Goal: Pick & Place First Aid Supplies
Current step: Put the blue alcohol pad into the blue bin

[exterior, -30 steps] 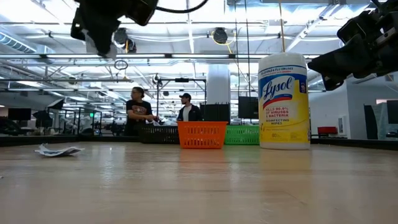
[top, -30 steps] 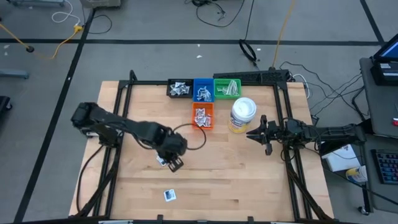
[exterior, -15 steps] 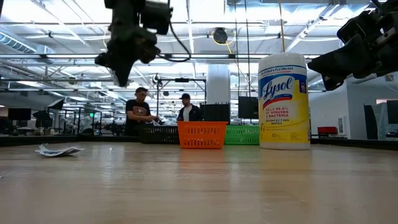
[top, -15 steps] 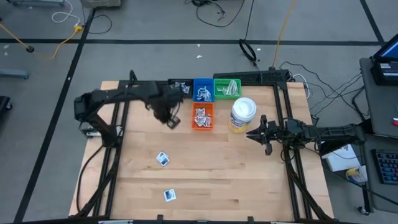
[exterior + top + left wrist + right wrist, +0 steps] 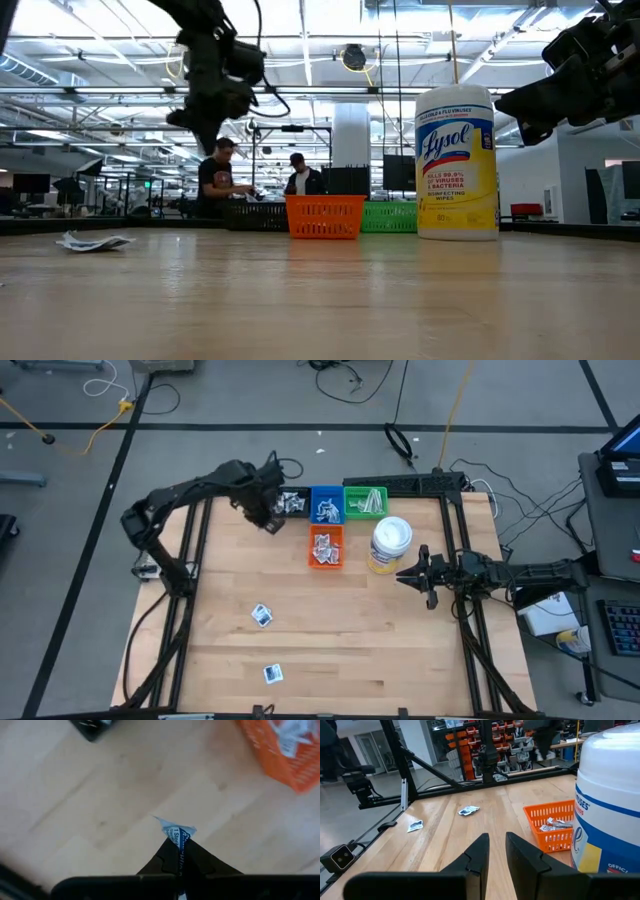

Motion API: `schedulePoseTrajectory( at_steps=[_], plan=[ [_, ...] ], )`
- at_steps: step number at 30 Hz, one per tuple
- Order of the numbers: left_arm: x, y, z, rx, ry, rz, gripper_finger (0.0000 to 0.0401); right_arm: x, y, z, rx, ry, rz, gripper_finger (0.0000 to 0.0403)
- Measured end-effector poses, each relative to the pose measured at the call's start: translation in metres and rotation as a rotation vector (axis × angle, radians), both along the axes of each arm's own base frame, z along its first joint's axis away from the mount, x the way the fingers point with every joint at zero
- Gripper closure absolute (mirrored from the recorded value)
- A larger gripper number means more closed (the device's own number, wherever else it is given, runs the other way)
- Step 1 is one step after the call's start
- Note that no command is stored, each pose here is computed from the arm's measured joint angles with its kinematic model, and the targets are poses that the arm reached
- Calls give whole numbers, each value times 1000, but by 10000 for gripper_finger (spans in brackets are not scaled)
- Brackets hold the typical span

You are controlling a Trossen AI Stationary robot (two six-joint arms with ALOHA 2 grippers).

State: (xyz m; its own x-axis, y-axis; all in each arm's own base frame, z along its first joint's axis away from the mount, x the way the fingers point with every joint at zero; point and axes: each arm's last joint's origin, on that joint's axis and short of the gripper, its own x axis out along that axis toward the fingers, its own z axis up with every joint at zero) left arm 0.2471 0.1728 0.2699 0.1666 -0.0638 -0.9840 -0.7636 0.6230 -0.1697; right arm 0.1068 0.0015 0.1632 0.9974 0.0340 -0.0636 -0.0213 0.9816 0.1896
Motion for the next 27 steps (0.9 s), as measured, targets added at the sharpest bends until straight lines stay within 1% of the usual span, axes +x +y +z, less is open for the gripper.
schedulePoseTrajectory(
  at_steps=[3,10,15,18,21,27],
  plan=[
    [10,18,-3,-6,12,9,399,0,0,0,0,0,0,344],
    [51,55,-4,-3,0,-42,400,0,0,0,0,1,0,344],
    [83,81,1,54,-90,-49,400,0,0,0,0,0,0,344],
    [101,94,7,103,-177,-59,400,0,0,0,0,1,0,344],
    [114,106,11,118,-260,-50,400,0,0,0,0,0,0,344],
    [131,121,-11,92,-285,-51,400,0,0,0,0,0,0,344]
  ],
)
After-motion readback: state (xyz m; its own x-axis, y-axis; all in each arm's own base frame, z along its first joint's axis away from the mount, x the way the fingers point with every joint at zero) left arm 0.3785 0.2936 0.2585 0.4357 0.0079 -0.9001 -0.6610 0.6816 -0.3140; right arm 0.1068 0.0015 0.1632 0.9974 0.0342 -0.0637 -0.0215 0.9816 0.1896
